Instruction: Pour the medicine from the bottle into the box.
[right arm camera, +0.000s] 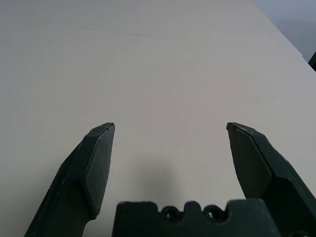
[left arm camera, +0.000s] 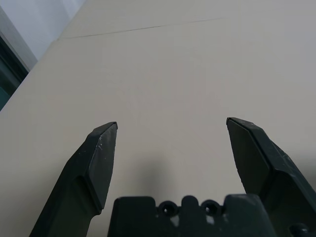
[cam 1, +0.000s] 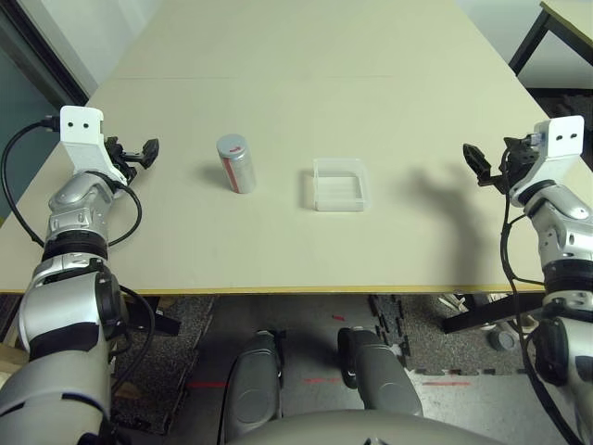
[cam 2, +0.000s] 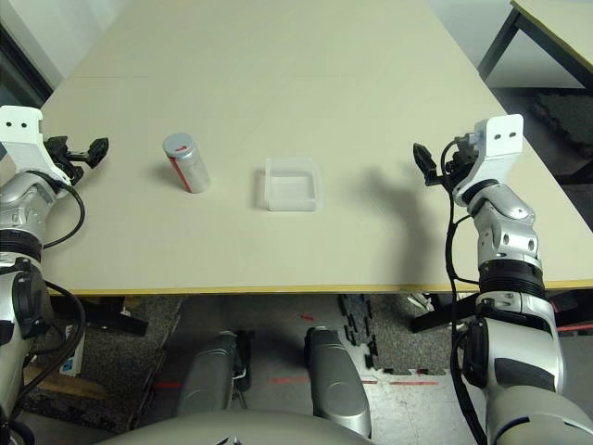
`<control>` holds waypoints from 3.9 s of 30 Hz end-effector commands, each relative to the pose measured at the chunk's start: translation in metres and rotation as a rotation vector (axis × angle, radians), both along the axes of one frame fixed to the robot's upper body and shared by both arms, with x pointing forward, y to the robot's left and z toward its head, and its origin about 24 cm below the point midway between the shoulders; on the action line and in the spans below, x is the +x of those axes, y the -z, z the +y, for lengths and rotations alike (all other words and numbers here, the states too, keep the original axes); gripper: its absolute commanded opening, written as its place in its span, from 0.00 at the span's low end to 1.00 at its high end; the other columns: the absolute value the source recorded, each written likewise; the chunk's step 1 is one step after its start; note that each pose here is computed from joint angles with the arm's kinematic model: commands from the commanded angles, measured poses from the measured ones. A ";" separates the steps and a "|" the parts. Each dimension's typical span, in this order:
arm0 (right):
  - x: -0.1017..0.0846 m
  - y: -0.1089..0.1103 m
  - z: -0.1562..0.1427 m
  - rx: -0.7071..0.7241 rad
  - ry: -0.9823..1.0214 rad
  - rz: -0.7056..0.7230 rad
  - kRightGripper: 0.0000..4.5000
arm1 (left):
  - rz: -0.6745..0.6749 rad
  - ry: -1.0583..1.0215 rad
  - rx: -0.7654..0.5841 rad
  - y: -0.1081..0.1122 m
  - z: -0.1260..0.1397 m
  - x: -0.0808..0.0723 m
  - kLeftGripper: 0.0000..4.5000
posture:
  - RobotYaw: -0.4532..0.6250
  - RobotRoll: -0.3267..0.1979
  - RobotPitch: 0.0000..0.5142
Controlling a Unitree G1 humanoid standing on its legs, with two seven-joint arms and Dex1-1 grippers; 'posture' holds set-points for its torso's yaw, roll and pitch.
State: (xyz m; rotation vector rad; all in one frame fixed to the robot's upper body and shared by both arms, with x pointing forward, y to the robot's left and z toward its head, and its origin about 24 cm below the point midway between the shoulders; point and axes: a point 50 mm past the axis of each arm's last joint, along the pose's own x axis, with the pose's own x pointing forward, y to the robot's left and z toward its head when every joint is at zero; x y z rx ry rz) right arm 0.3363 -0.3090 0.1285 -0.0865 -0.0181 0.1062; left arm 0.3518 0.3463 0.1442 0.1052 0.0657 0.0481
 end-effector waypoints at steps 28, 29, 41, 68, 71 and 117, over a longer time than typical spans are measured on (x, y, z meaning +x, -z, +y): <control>-0.008 -0.023 0.069 0.011 -0.637 -0.089 1.00 | -0.047 0.139 -0.031 0.004 -0.018 -0.004 0.99 | 0.36 0.62 0.30; -0.011 -0.023 0.078 0.006 -0.713 -0.087 1.00 | -0.052 0.161 -0.029 0.004 -0.019 -0.006 0.99 | 0.36 0.62 0.30; -0.032 -0.020 0.120 -0.043 -1.166 -0.036 1.00 | -0.060 0.316 -0.065 0.001 -0.035 -0.026 0.99 | 0.42 0.62 0.27; -0.025 -0.010 0.140 -0.093 -1.232 -0.028 1.00 | -0.231 0.511 -0.134 0.033 -0.103 -0.071 0.99 | 0.45 0.62 0.26; -0.025 -0.010 0.139 -0.099 -1.222 -0.028 1.00 | -0.227 0.514 -0.139 0.038 -0.109 -0.067 0.99 | 0.44 0.62 0.26; -0.036 -0.012 0.130 -0.143 -1.119 -0.037 1.00 | -0.199 0.518 -0.064 0.050 -0.147 -0.001 0.99 | 0.31 0.62 0.21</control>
